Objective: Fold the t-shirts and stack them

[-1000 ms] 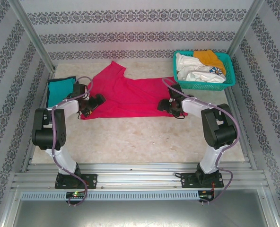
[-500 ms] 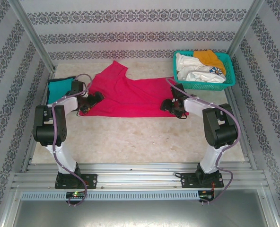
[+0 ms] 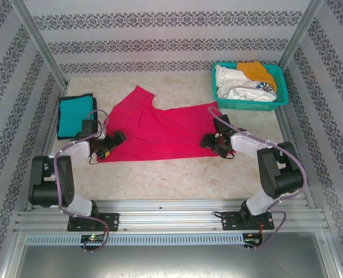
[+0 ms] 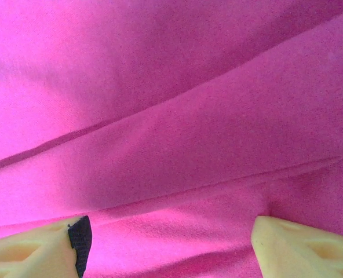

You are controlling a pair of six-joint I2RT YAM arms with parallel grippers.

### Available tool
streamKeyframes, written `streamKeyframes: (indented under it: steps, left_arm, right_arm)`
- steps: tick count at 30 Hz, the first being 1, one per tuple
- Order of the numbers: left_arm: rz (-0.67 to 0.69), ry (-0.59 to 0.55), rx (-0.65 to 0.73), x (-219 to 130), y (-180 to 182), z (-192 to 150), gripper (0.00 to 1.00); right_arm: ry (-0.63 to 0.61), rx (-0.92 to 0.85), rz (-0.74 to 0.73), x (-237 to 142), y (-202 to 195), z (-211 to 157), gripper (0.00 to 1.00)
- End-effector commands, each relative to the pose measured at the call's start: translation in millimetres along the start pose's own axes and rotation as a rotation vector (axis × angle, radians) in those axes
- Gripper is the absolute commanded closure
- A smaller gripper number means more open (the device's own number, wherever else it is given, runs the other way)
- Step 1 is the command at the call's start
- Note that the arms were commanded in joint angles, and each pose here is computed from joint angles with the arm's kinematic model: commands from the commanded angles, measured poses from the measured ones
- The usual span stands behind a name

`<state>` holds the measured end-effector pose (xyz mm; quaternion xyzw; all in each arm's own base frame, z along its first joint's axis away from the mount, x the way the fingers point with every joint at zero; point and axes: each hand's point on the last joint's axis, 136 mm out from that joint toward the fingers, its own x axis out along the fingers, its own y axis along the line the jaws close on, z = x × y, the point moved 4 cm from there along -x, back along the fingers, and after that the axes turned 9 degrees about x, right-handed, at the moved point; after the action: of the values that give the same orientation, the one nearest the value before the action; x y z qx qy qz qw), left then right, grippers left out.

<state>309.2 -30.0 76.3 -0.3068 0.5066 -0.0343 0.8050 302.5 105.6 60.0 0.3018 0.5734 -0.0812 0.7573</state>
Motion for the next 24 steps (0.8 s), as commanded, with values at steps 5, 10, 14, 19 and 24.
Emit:
streamKeyframes:
  steps: [5, 10, 14, 19, 24]
  left_arm:
    - [0.147, 0.096, -0.083, -34, 27, -56, 0.00]
    - [0.163, -0.014, -0.023, -66, 7, -37, 0.00]
    - [0.093, -0.075, 0.043, -63, -33, -10, 0.00]
    - [0.020, -0.038, 0.111, -18, -80, 6, 0.00]
    - [0.013, 0.030, 0.095, 27, -79, -1, 0.00]
  right_arm:
    - [0.096, 0.136, -0.133, -15, -60, -61, 0.26]
    - [-0.059, -0.001, -0.053, -51, -37, -36, 0.27]
    - [-0.128, -0.085, 0.026, -57, 2, -7, 0.27]
    - [-0.100, -0.111, 0.036, -33, 43, 9, 0.26]
    - [-0.052, -0.117, -0.036, -5, 37, 3, 0.26]
